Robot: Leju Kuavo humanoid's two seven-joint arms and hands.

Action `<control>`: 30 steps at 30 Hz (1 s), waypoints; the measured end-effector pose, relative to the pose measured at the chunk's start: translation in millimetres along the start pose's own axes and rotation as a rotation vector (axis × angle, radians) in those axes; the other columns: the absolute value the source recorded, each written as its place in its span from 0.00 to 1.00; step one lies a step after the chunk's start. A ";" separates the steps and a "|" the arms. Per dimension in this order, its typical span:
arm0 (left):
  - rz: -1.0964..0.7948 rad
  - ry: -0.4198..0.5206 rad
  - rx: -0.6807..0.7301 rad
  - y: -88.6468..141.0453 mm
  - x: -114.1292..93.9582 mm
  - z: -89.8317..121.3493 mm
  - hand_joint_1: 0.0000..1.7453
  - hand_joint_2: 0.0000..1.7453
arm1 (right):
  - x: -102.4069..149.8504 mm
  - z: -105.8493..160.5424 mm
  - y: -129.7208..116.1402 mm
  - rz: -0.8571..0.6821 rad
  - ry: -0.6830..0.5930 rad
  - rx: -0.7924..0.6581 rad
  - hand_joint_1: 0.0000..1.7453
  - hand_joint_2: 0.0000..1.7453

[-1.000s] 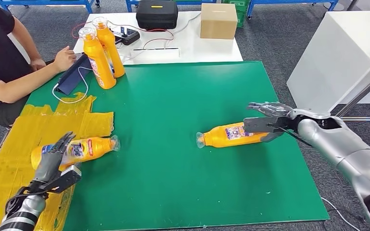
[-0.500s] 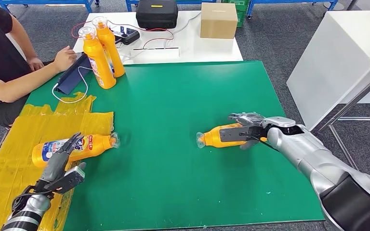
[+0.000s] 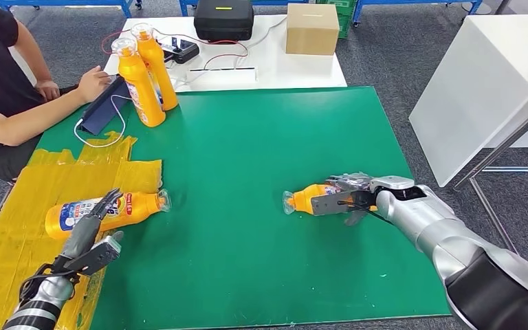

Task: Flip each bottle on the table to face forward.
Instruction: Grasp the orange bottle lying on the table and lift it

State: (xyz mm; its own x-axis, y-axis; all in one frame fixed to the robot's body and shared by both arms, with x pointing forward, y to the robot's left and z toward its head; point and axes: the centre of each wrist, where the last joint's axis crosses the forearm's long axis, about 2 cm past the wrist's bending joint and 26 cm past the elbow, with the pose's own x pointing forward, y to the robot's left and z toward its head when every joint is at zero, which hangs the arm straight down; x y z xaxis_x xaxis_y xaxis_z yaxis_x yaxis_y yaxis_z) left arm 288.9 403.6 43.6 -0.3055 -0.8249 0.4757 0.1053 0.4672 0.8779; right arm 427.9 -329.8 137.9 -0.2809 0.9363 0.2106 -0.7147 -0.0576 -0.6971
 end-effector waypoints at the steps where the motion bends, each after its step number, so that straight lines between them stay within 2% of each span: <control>1: 0.002 0.000 0.002 -0.3 0.0 1.1 0.00 0.00 | -3.7 2.9 -3.8 0.000 0.011 0.003 0.00 1.00; 6: 0.010 -0.001 0.007 -2.3 0.9 6.1 0.00 0.00 | -26.6 23.5 -26.7 0.009 0.082 0.013 0.00 1.00; 10: 0.010 -0.003 0.007 -3.1 1.8 8.0 0.00 0.00 | -38.6 33.3 -31.2 0.017 0.110 0.003 0.00 1.00; 17: 0.011 -0.005 0.006 -3.8 2.6 9.8 0.00 0.00 | -45.6 39.4 -32.4 0.022 0.121 -0.004 0.00 1.00; 23: 0.015 -0.004 0.006 -3.8 2.5 11.9 0.00 0.00 | -61.2 52.9 -31.9 0.021 0.142 -0.003 0.00 1.00; 30: 0.015 -0.005 0.008 -3.6 2.6 12.7 0.00 0.00 | -71.0 56.1 -11.7 0.018 0.148 0.020 0.00 1.00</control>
State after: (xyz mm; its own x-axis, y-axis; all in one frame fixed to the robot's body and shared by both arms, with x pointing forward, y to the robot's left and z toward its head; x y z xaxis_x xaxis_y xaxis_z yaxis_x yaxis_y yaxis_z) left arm 275.6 403.8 41.0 -0.3086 -0.8164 0.4881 0.1023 0.4817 0.8703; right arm 420.3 -415.1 169.6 -0.1972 0.9759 0.0938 -0.7232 -0.0802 -0.6859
